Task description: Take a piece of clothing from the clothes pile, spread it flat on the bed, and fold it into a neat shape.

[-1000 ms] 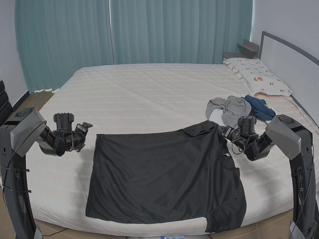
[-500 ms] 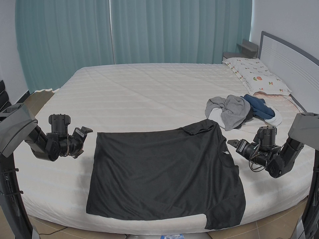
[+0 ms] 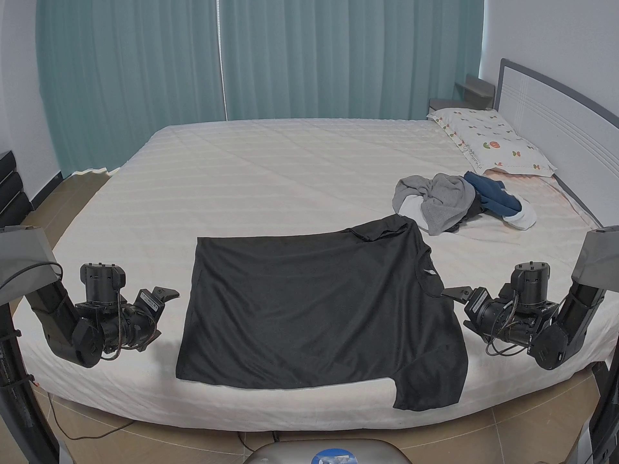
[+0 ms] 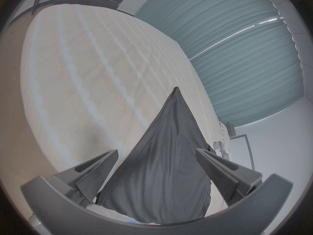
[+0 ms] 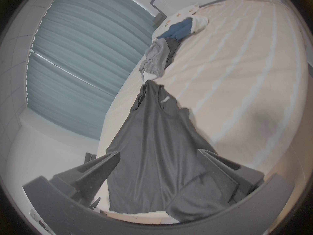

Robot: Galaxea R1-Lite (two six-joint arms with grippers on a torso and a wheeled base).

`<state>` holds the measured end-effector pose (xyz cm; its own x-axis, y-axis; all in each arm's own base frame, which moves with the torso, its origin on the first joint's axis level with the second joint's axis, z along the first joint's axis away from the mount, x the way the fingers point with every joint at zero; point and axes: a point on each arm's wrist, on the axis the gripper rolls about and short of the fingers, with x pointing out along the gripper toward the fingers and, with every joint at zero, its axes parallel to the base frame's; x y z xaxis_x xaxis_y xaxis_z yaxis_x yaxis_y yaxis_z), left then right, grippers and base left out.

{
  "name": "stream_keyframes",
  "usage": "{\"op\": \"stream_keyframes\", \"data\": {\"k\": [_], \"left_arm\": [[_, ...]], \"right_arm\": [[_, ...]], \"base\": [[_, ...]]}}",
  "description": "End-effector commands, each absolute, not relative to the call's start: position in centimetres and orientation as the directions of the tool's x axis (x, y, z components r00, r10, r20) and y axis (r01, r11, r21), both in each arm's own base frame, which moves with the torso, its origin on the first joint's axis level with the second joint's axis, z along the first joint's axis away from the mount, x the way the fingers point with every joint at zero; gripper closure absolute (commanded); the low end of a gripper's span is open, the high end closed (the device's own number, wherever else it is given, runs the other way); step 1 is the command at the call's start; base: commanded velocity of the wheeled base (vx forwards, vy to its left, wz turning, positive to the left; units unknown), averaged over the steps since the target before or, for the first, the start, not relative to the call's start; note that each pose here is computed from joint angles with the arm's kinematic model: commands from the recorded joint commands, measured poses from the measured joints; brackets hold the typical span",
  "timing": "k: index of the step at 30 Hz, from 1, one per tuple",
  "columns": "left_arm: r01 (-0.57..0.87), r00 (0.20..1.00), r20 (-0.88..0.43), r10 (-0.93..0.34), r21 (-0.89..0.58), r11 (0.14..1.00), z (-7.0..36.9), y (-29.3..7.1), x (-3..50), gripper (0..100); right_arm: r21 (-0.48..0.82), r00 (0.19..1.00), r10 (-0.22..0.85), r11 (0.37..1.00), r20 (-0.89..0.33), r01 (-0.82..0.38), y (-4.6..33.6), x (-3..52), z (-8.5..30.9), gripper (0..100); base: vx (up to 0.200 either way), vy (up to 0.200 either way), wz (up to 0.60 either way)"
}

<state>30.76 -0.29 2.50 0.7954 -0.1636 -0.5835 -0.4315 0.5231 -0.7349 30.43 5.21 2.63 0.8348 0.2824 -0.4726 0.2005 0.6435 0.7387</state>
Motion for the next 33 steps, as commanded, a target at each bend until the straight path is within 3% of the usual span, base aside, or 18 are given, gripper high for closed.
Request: {"op": "stream_keyframes", "data": {"k": [1,15,19,28,33], "left_arm": [[-0.426,0.781,-0.593,-0.194,-0.734,0.529,2.2,-1.0,29.7,0],[-0.424,0.76,-0.613,-0.216,-0.719,0.551,1.8,-2.1,29.1,0],[-0.439,0.745,-0.632,-0.212,-0.704,0.558,1.2,-2.1,28.7,0],[-0.422,0.666,-0.726,-0.171,-0.557,0.715,-0.2,-1.3,25.5,0],[-0.455,0.637,-0.762,-0.117,-0.494,0.74,-1.6,-1.2,25.5,0]], "right_arm": [[0.75,0.815,0.316,0.629,-0.486,0.204,5.2,29.0,1.9,0],[0.751,0.818,0.33,0.637,-0.471,0.176,5.8,28.1,0.1,0],[0.75,0.817,0.33,0.637,-0.473,0.177,5.8,28.0,0.0,0],[0.744,0.808,0.331,0.641,-0.488,0.188,5.8,27.6,-0.2,0],[0.738,0.791,0.346,0.648,-0.505,0.188,6.4,27.3,-0.7,0]], "base": [[0.0,0.0,0.0],[0.0,-0.171,0.0],[0.0,0.0,0.0],[0.0,0.0,0.0],[0.0,0.0,0.0]]}}
